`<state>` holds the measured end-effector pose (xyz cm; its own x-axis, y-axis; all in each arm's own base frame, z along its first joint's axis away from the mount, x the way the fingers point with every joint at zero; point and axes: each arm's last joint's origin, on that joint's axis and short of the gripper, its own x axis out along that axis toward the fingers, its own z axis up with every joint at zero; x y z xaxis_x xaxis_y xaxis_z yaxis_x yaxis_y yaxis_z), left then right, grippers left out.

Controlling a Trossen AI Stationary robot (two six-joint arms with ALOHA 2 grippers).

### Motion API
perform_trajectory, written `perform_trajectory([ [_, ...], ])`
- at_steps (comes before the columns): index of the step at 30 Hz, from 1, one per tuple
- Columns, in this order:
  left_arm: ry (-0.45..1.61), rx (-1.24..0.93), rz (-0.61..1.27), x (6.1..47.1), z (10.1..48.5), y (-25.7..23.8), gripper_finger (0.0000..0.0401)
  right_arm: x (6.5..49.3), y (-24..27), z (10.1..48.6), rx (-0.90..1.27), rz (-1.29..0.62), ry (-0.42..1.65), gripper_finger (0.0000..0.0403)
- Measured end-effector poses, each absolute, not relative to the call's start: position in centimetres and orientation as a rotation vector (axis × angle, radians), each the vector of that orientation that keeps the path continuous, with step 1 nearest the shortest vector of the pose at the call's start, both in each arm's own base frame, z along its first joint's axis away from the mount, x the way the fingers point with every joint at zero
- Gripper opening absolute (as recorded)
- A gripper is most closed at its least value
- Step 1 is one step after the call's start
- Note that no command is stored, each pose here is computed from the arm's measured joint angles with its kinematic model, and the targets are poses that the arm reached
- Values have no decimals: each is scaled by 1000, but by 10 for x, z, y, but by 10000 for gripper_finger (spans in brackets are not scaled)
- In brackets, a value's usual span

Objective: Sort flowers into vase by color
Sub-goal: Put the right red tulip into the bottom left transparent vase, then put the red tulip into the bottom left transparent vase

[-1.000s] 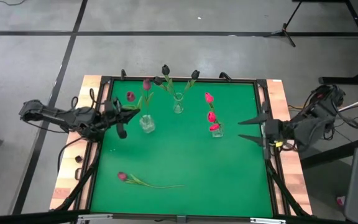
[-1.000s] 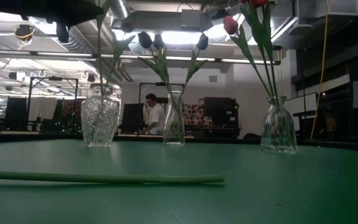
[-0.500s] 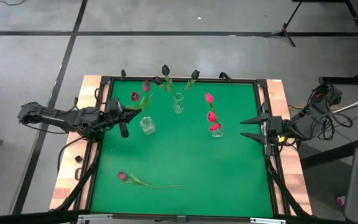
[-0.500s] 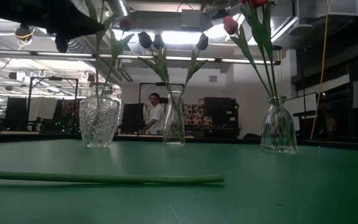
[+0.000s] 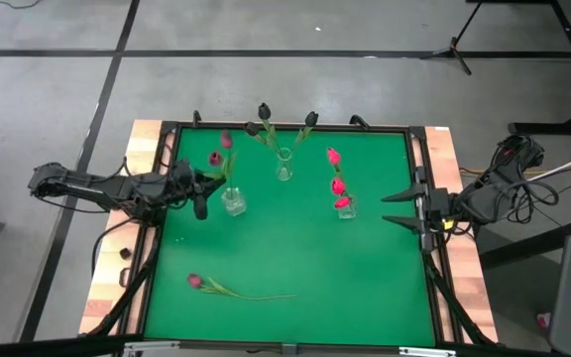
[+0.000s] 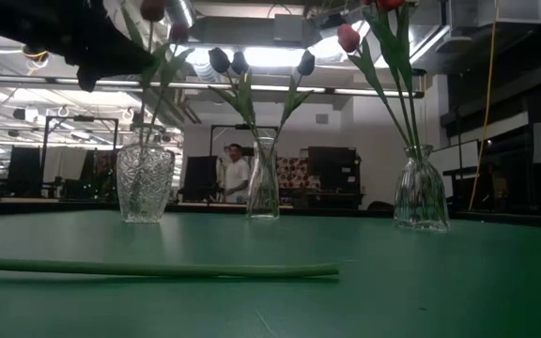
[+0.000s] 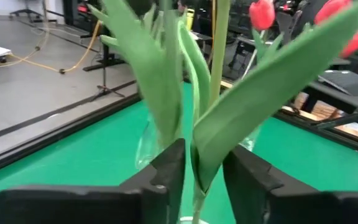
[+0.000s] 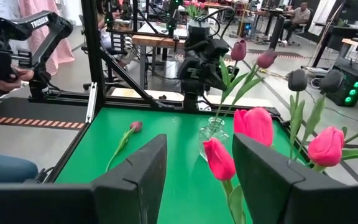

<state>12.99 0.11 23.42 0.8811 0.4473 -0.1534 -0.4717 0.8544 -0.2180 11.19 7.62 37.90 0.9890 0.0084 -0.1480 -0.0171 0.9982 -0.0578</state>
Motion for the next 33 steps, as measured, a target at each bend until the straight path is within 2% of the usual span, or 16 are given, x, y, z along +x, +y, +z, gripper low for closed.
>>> perform_trajectory([
  [7,134,-238,538,128,230,2,140,112,76,379,-61,13,151,182],
  [17,284,-280,574,122,213,3,141,111,76,376,-40,9,176,182],
  [22,339,-299,532,120,209,2,141,111,76,375,-36,31,187,182],
  [29,413,-354,563,109,232,3,141,109,75,375,-37,32,190,182],
  [33,397,-384,511,108,246,1,141,110,76,374,-40,40,198,182],
])
